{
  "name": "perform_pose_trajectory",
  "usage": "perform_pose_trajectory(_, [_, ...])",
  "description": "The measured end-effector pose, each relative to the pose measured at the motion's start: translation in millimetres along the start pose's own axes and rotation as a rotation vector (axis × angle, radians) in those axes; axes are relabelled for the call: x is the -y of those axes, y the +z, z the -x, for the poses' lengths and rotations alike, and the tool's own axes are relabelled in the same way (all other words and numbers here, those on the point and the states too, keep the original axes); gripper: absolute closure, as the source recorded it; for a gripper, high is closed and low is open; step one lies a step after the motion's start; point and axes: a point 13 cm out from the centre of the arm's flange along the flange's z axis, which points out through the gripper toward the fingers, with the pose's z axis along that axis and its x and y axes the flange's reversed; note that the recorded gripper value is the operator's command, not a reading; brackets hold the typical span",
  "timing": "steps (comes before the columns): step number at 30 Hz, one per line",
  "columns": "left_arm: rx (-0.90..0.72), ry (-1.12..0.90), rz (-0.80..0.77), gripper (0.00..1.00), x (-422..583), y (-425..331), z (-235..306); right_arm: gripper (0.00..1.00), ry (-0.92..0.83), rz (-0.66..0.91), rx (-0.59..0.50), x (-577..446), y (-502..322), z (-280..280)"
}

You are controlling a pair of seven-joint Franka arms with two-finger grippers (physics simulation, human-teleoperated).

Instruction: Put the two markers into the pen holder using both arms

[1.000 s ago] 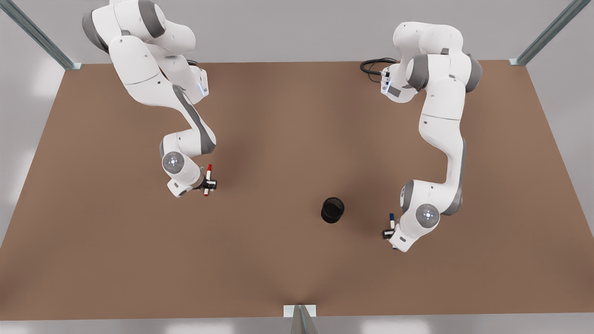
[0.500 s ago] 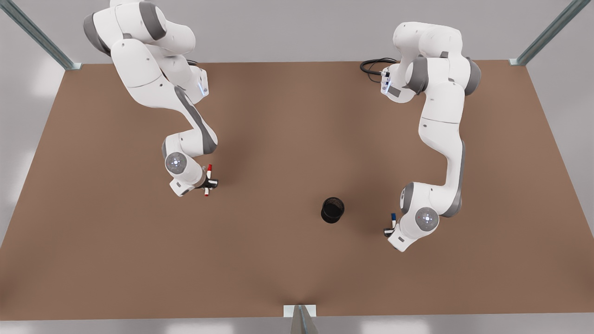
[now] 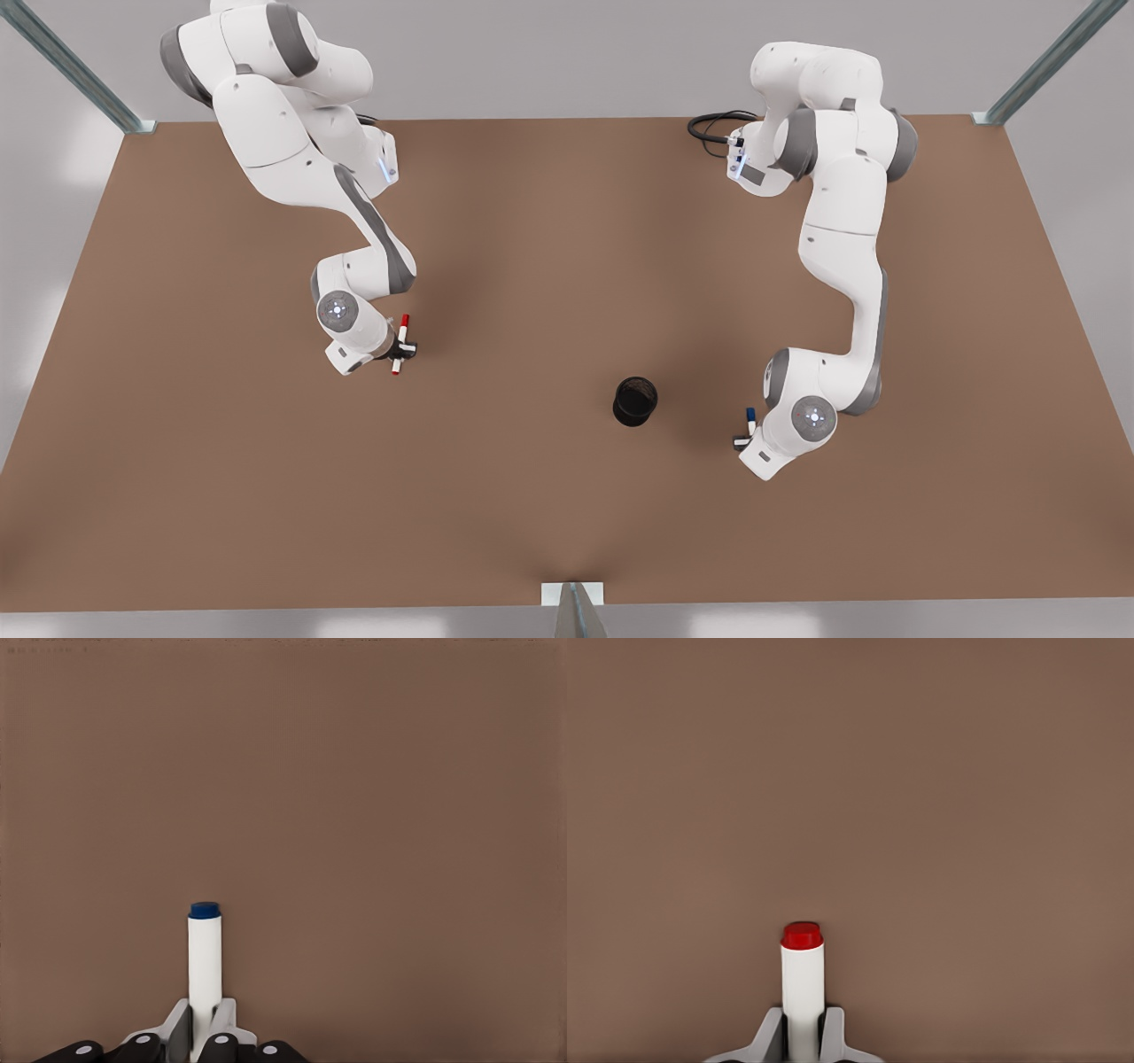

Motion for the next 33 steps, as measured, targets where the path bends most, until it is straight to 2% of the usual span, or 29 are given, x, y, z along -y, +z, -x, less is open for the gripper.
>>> perform_pose_trajectory(6, [0.057, 0.023, -0.027, 0.79, 29, -130, 6, 0.68, 0.0, 0.0, -0.001, -1, 1, -1])
perform_pose_trajectory(8, [0.056, 0.028, -0.064, 0.79, 46, -184, -7, 0.68, 0.0, 0.0, -0.003, 0, 1, -1])
perform_pose_trajectory(9, [0.04, 0.044, -0.095, 0.79, 65, -201, -18, 0.72, -0.001, 0.0, -0.002, -1, 0, -1])
perform_pose_trajectory(12, [0.005, 0.122, -0.171, 0.79, 132, -225, -47, 0.73, -0.009, 0.007, 0.015, -7, -11, 3])
perform_pose_trajectory(15, [0.046, 0.173, -0.265, 0.79, 192, -228, -50, 0.73, -0.03, 0.025, 0.067, -23, -47, 18])
perform_pose_trajectory(21, [0.25, 0.209, -0.449, 0.79, 242, -245, -10, 0.73, -0.109, 0.085, 0.219, -87, -155, 79])
perform_pose_trajectory(26, [0.295, 0.244, -0.659, 0.79, 277, -209, -22, 0.73, -0.23, 0.137, 0.354, -176, -231, 113])
perform_pose_trajectory(33, [0.424, 0.395, -0.707, 0.79, 240, -177, -25, 0.73, -0.322, 0.198, 0.451, -254, -277, 123])
